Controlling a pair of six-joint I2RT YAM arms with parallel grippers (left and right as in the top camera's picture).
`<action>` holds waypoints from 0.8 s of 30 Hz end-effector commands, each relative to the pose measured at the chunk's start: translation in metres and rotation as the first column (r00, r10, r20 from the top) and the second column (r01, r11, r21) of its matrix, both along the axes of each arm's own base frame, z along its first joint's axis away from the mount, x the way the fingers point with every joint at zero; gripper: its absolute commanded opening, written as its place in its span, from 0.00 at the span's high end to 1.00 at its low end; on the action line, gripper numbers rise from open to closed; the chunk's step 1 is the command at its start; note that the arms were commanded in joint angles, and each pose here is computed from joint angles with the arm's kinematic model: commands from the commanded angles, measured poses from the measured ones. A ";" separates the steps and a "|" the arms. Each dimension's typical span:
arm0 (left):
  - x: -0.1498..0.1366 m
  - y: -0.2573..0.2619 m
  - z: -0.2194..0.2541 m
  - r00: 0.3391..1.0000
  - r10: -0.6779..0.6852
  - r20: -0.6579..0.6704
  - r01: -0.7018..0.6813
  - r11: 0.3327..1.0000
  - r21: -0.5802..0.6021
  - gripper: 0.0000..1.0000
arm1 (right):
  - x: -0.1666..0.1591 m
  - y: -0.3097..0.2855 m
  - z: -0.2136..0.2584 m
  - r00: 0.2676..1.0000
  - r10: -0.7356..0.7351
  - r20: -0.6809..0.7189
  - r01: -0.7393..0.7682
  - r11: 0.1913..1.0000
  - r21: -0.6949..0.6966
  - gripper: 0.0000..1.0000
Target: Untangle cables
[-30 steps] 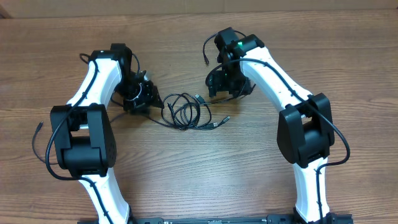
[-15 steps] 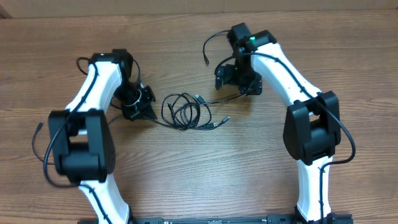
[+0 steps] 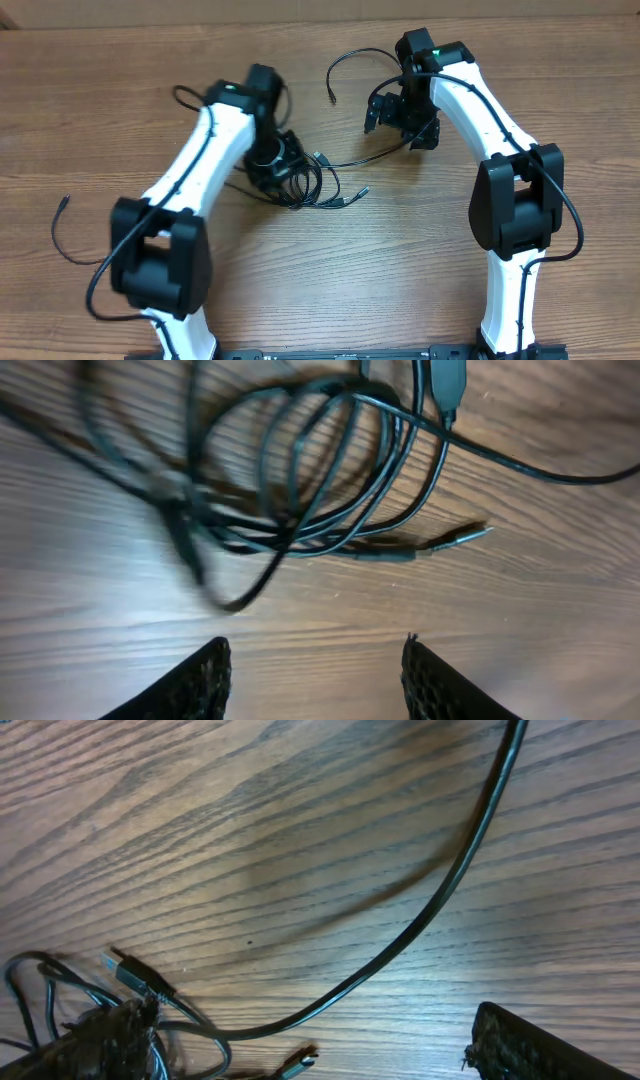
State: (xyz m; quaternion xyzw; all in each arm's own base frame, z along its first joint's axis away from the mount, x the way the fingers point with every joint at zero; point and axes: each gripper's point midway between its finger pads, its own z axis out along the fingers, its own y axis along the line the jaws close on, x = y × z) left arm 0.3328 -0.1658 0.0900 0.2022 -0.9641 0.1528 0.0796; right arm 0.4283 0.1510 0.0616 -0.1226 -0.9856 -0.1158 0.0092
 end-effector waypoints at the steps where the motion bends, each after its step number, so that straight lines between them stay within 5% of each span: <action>1: -0.006 -0.014 -0.023 0.997 0.037 -0.061 -0.034 0.998 0.046 0.47 | 0.001 0.005 0.007 1.000 0.003 0.019 -0.003 1.000 0.015 0.00; 13: -0.002 -0.002 -0.060 0.936 0.340 -0.096 -0.307 0.917 0.256 0.41 | 0.000 0.006 0.007 1.000 0.005 0.018 -0.006 1.000 0.015 0.00; 17: 0.006 0.010 -0.066 0.928 0.370 -0.038 -0.340 0.886 0.315 0.55 | 0.000 0.006 0.007 1.000 0.005 0.018 -0.006 1.000 0.014 0.00; 24: 0.010 0.038 -0.066 0.981 0.191 0.018 -0.181 0.893 0.412 0.69 | 0.000 0.006 0.007 1.000 0.006 0.018 -0.006 1.000 0.014 0.00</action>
